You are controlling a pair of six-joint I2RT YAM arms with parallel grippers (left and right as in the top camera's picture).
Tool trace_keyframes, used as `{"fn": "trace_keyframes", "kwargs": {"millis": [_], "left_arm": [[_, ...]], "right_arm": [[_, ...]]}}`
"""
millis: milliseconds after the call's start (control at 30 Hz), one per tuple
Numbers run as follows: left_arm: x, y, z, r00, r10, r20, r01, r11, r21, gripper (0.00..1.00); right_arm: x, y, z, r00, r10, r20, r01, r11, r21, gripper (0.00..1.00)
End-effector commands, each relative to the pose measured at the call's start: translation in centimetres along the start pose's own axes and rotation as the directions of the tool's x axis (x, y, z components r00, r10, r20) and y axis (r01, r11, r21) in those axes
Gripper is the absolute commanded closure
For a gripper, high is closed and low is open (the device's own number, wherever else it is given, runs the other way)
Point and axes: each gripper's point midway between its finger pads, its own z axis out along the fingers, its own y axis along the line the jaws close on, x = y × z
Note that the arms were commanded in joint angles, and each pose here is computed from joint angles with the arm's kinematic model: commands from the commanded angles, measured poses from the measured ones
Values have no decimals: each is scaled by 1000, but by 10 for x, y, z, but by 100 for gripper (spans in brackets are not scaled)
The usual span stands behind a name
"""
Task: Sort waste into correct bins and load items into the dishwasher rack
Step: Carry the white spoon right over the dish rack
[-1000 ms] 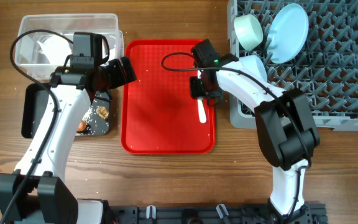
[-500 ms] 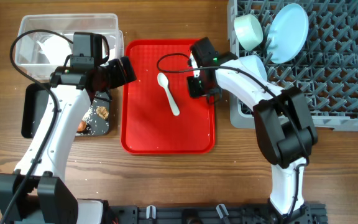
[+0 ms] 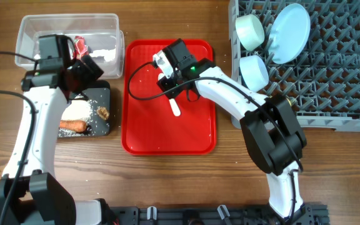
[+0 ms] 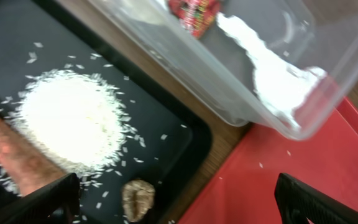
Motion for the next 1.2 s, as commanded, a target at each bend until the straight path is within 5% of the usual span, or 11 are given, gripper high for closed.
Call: {"fn": "trace_keyframes", "kwargs": {"millis": [0,267,367,400,600,833,967,1167], "left_arm": [[-10,18,-2,998,-64,13,64,997,-38,0],[-5,24,-2,998,-68,-11,67,996,-59,0],[-5,24,-2,998,-68,-11,67,996,-59,0],[-5,24,-2,998,-68,-11,67,996,-59,0],[-5,24,-2,998,-68,-11,67,996,-59,0],[-5,24,-2,998,-68,-11,67,996,-59,0],[-5,24,-2,998,-68,-11,67,996,-59,0],[-5,24,-2,998,-68,-11,67,996,-59,0]], "right_arm": [[8,-9,21,999,-22,-29,23,999,40,42],[34,-8,37,993,-1,-115,5,999,32,46],[50,-6,34,983,33,-181,-28,999,28,90],[53,-6,34,980,34,-194,-29,999,27,96],[47,-18,8,975,123,-183,-118,992,37,96],[-16,-72,-181,958,233,165,-251,963,97,96],[46,-156,-288,856,443,265,-508,816,275,96],[150,-221,-297,680,705,202,-725,606,328,96]]}}
